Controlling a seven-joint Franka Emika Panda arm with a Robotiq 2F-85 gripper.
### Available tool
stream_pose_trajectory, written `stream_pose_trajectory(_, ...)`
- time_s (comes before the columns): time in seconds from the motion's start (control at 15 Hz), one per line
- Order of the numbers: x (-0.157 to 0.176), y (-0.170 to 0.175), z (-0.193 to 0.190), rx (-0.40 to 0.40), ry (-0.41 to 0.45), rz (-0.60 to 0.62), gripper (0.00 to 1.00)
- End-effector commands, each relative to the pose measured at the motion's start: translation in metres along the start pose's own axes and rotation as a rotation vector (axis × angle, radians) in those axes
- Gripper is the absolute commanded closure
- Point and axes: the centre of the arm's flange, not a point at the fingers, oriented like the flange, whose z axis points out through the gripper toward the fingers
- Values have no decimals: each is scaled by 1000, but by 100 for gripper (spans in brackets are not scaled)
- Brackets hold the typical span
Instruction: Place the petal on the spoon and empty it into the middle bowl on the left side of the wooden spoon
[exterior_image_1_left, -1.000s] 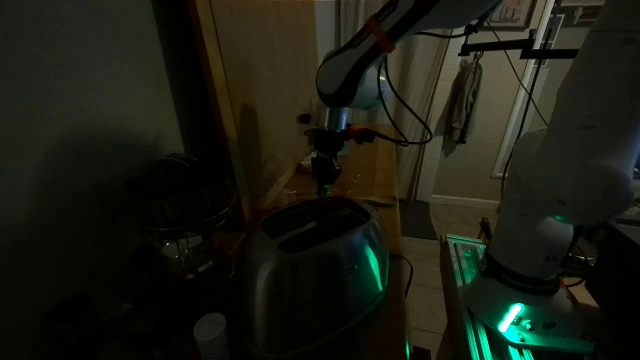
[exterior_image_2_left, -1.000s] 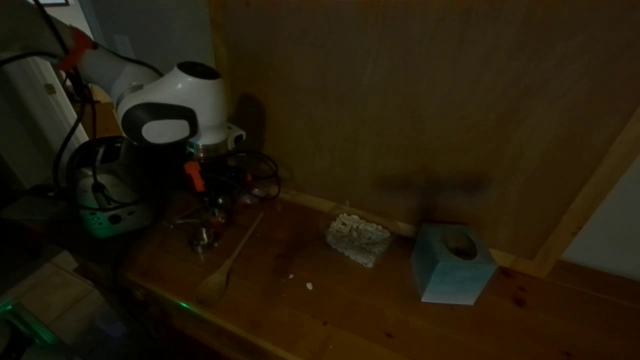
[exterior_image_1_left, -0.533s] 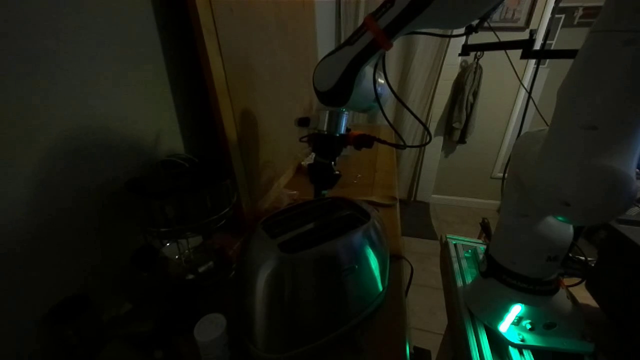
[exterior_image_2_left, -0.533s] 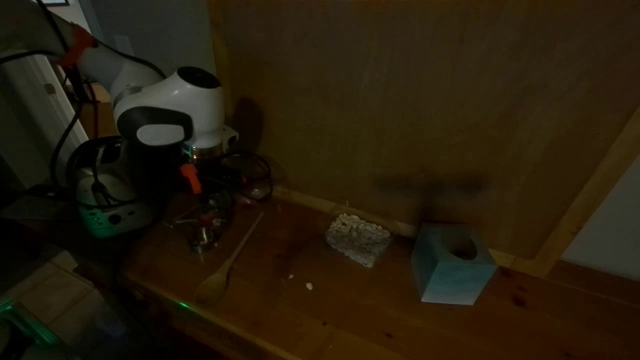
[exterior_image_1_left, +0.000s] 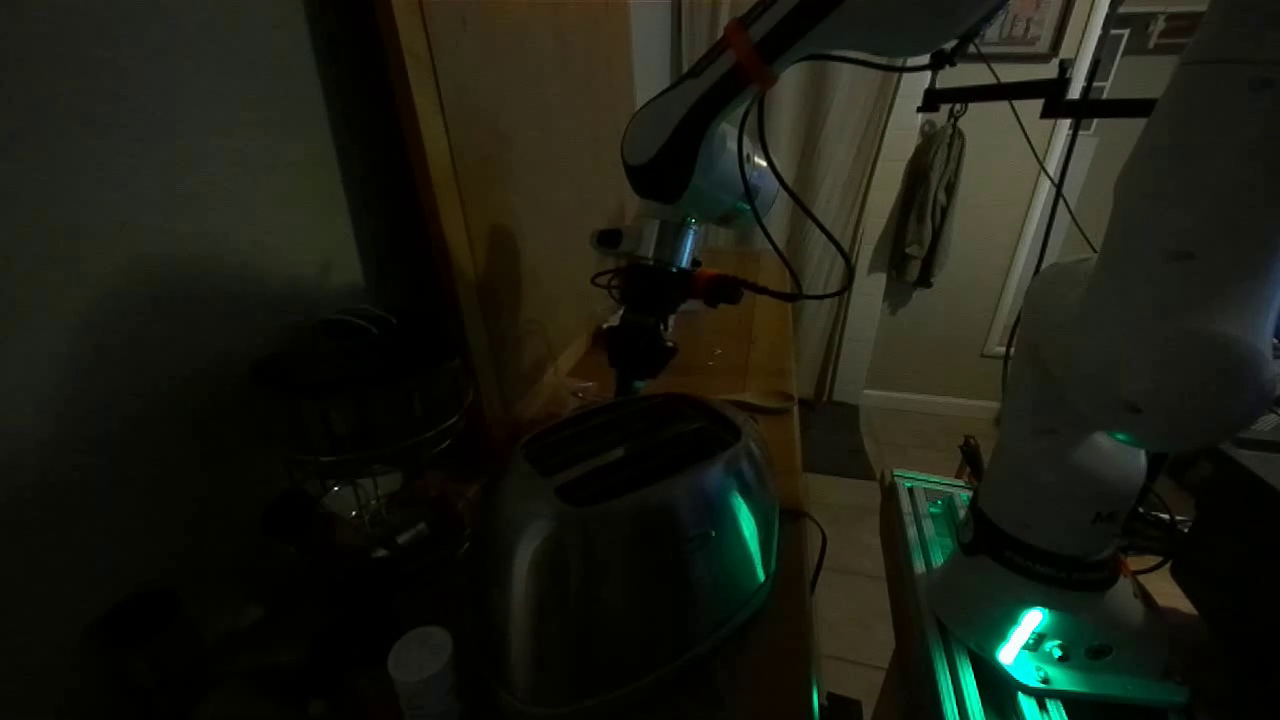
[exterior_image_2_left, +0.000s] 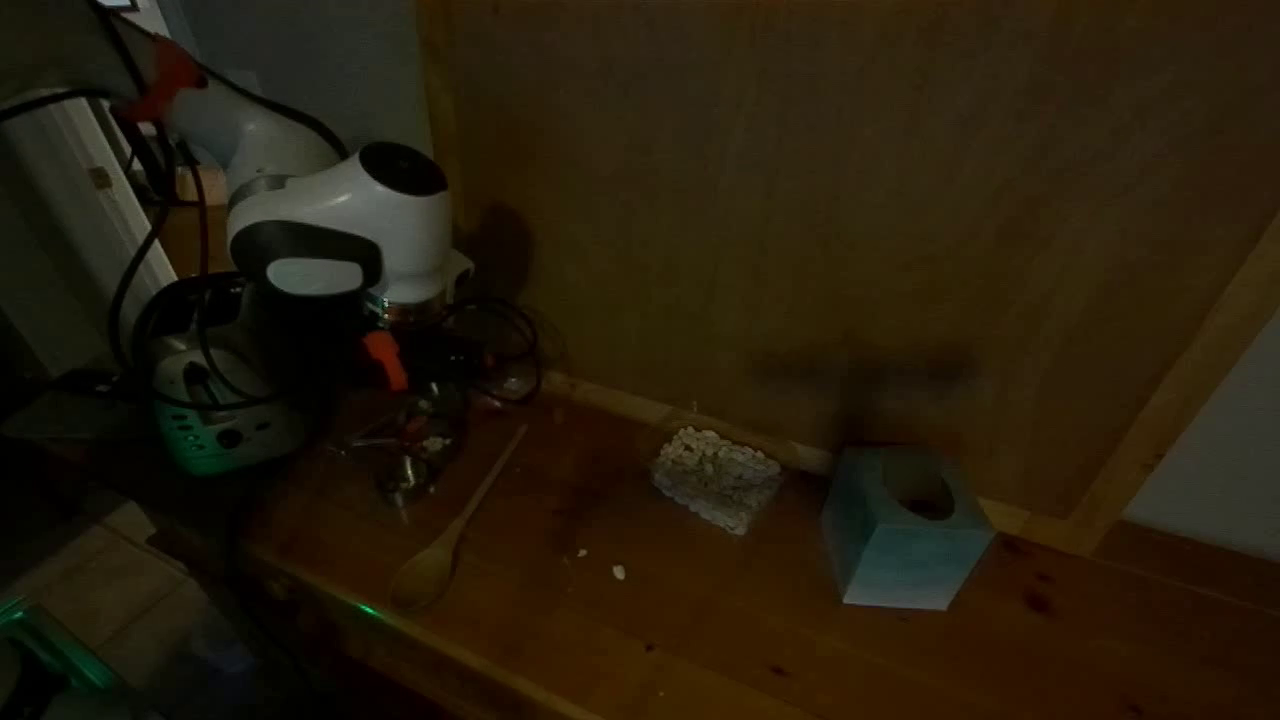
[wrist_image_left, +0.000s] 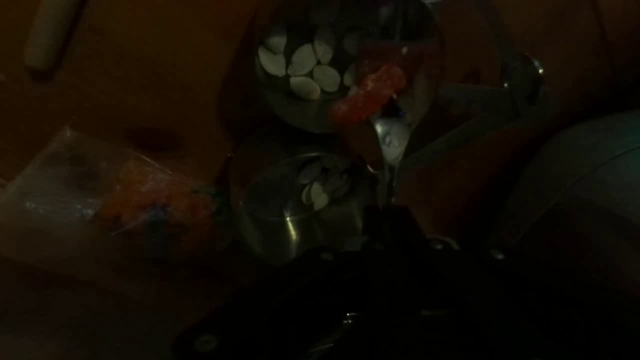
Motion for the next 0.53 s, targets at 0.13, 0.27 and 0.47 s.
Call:
stream_pose_trajectory(0.13, -6, 4, 2, 9, 91, -30, 95)
stream_pose_trajectory(0.27, -6, 5, 4, 6, 115, -37, 95)
stream_pose_trajectory(0.47, -8, 7, 8, -19, 127, -44, 95)
